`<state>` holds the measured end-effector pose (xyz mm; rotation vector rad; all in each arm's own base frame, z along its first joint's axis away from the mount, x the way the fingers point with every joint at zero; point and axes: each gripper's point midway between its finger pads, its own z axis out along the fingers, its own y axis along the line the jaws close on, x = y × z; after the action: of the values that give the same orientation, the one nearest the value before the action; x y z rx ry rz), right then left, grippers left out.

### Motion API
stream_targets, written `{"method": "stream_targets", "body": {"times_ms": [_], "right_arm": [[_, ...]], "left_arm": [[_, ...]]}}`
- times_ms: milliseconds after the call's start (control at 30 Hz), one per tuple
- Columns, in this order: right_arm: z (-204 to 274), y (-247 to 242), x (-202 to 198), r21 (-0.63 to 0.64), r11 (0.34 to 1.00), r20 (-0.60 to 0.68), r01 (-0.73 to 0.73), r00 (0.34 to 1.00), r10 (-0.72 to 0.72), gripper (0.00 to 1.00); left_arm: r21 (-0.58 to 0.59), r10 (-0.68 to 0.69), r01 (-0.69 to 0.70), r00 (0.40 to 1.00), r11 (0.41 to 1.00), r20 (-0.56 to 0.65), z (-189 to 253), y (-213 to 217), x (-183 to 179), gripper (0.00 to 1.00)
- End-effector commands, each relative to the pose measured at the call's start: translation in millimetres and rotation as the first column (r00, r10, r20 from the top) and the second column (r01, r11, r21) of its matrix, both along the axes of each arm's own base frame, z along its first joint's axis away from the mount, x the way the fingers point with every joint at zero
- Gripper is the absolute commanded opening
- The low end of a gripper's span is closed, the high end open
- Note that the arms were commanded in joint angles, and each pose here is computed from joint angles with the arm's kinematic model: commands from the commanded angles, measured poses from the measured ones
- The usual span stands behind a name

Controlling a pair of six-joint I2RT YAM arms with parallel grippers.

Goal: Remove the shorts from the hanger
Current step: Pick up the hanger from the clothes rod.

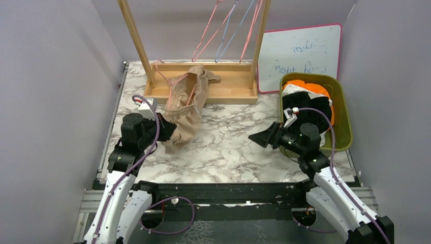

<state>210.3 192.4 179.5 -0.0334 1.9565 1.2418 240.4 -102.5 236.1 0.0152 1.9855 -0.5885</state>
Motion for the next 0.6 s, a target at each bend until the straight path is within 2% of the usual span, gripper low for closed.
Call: {"method": "stream_targets", "body": {"times_ms": [0, 133, 267, 333, 433, 567], "right_arm": [[7, 3, 4, 0.059, 0.998, 0.031, 0.008, 0.999, -0.01, 1.0], [23, 22, -12, 0.131, 0.976, 0.057, -0.174, 0.984, 0.168, 1.0], [30, 32, -20, 0.112, 0.945, 0.067, -0.306, 0.952, 0.3, 1.0], [32, 30, -18, 0.065, 0.952, 0.078, -0.299, 0.953, 0.294, 1.0], [44, 21, -13, -0.013, 0.971, 0.175, -0.239, 0.955, 0.238, 1.0], [60, 14, -15, -0.045, 0.98, 0.267, -0.195, 0.943, 0.2, 1.0]], "left_arm": [[-0.198, -0.185, 0.166, 0.979, 0.966, -0.084, -17, -36, -37, 0.0], [-0.22, -0.238, 0.212, 0.966, 0.952, -0.099, -26, -41, -59, 0.0], [-0.27, -0.33, 0.286, 0.934, 0.919, -0.134, -30, -52, -73, 0.0], [-0.281, -0.363, 0.314, 0.921, 0.907, -0.143, -33, -56, -77, 0.0], [-0.279, -0.389, 0.338, 0.909, 0.899, -0.15, -35, -58, -79, 0.0], [-0.285, -0.423, 0.365, 0.888, 0.886, -0.18, -42, -62, -79, 0.0]]}}
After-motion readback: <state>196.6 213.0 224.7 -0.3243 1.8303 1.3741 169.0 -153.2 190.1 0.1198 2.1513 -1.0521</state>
